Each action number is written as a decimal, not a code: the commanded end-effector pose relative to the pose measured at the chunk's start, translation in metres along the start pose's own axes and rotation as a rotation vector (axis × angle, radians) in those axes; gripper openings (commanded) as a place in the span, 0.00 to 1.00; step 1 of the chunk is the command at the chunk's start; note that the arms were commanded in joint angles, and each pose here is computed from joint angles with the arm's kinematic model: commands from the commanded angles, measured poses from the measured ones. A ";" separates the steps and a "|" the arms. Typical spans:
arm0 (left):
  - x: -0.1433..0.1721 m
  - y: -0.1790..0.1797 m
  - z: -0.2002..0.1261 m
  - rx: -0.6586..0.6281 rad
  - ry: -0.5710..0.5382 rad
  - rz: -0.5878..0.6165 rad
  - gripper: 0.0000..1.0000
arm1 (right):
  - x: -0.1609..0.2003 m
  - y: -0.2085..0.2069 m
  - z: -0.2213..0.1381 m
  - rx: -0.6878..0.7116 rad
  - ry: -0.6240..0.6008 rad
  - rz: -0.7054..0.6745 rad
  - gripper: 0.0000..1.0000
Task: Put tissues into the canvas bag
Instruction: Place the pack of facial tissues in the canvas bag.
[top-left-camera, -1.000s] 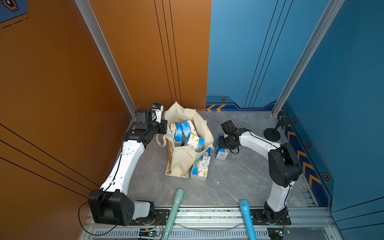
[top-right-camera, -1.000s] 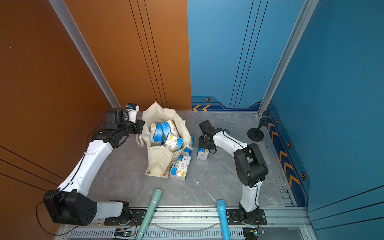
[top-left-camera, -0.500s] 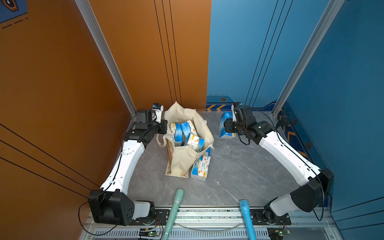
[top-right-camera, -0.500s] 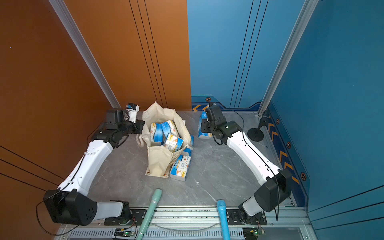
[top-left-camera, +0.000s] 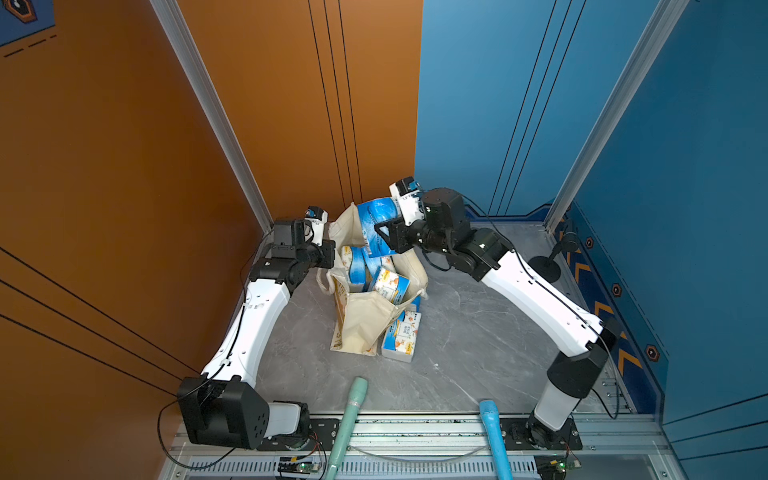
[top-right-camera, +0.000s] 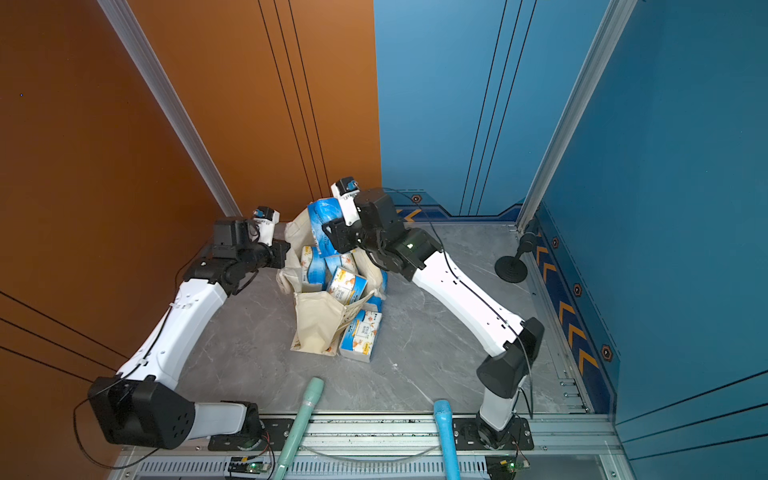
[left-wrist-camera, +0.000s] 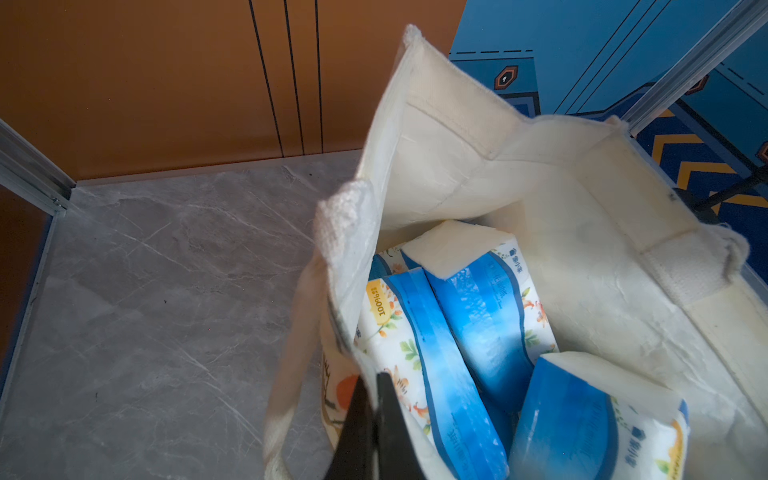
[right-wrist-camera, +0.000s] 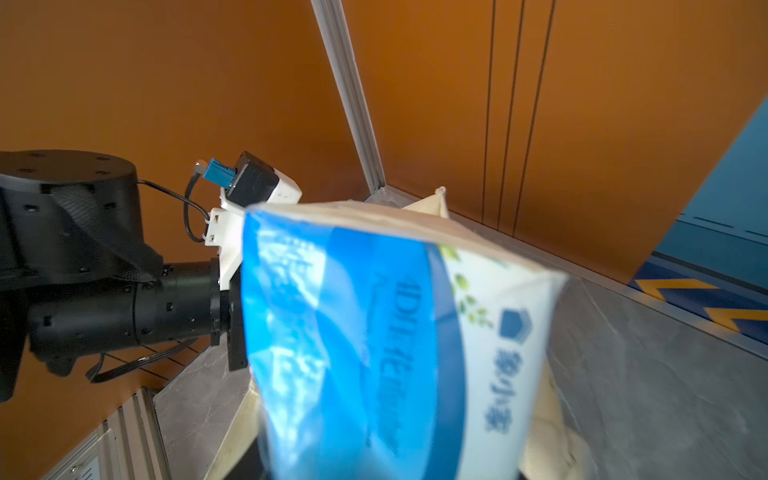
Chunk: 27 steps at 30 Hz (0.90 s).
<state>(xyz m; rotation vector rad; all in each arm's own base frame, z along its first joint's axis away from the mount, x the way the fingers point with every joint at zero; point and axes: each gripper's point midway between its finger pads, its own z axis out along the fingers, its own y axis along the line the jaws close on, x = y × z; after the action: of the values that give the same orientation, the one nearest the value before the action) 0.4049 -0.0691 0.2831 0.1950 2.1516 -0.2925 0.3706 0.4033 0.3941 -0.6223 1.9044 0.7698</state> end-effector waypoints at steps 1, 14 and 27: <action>0.008 0.000 0.004 0.008 0.035 0.005 0.00 | 0.014 0.014 0.025 -0.081 0.072 -0.002 0.46; 0.005 0.000 -0.001 0.004 0.023 0.007 0.00 | 0.085 -0.047 0.111 0.034 0.242 0.168 0.44; 0.004 0.000 -0.002 0.005 0.020 0.006 0.00 | 0.119 -0.096 0.122 0.359 0.324 0.090 0.41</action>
<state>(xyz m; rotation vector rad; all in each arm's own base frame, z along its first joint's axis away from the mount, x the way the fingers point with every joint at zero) 0.4049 -0.0681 0.2831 0.1921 2.1518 -0.2904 0.4525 0.4360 0.2543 -0.4773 2.2383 0.5912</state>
